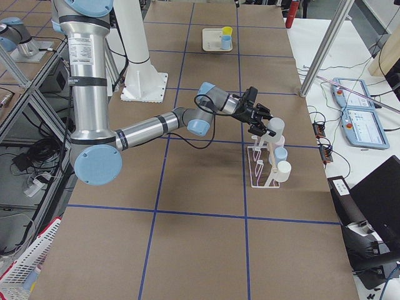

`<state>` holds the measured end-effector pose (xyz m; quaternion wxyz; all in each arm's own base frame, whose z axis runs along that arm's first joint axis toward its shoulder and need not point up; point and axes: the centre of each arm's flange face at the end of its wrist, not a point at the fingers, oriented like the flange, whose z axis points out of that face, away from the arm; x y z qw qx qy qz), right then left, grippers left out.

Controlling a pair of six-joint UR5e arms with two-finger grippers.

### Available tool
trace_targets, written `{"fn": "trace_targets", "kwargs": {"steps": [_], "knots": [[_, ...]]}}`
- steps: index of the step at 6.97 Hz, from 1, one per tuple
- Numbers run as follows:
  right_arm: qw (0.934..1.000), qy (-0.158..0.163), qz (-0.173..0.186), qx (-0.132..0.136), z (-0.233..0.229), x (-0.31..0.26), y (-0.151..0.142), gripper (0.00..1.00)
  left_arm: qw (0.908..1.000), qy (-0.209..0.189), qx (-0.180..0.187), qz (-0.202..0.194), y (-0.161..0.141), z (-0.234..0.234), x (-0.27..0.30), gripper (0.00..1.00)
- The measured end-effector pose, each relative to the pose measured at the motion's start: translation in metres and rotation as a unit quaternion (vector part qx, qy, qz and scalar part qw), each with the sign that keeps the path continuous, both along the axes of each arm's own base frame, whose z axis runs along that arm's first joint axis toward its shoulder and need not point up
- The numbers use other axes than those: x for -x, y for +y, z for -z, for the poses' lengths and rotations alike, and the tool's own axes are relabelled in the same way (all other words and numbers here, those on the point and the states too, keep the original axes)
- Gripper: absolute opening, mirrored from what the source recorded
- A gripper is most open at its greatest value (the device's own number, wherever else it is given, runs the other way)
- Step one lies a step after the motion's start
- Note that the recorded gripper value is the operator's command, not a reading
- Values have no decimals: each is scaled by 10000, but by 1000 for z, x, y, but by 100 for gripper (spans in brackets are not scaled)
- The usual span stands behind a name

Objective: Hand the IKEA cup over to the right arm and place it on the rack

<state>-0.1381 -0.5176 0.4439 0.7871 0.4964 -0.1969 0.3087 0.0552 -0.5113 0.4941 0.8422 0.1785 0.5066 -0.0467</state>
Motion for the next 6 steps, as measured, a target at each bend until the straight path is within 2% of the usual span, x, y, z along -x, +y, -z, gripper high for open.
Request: {"fn": "trace_targets", "kwargs": {"steps": [2,4,6], "knots": [[9997,145,-7,178,-21,-14,4,0,9988,-405,3,-270,9,-31,10,100],[9992,209,1,326,-39,-11,2,0,9983,-489,49,-324,14,-42,11,100],[9986,147,196,473,-50,-3,1,0,9980,-512,90,-351,17,-47,10,100]]}}
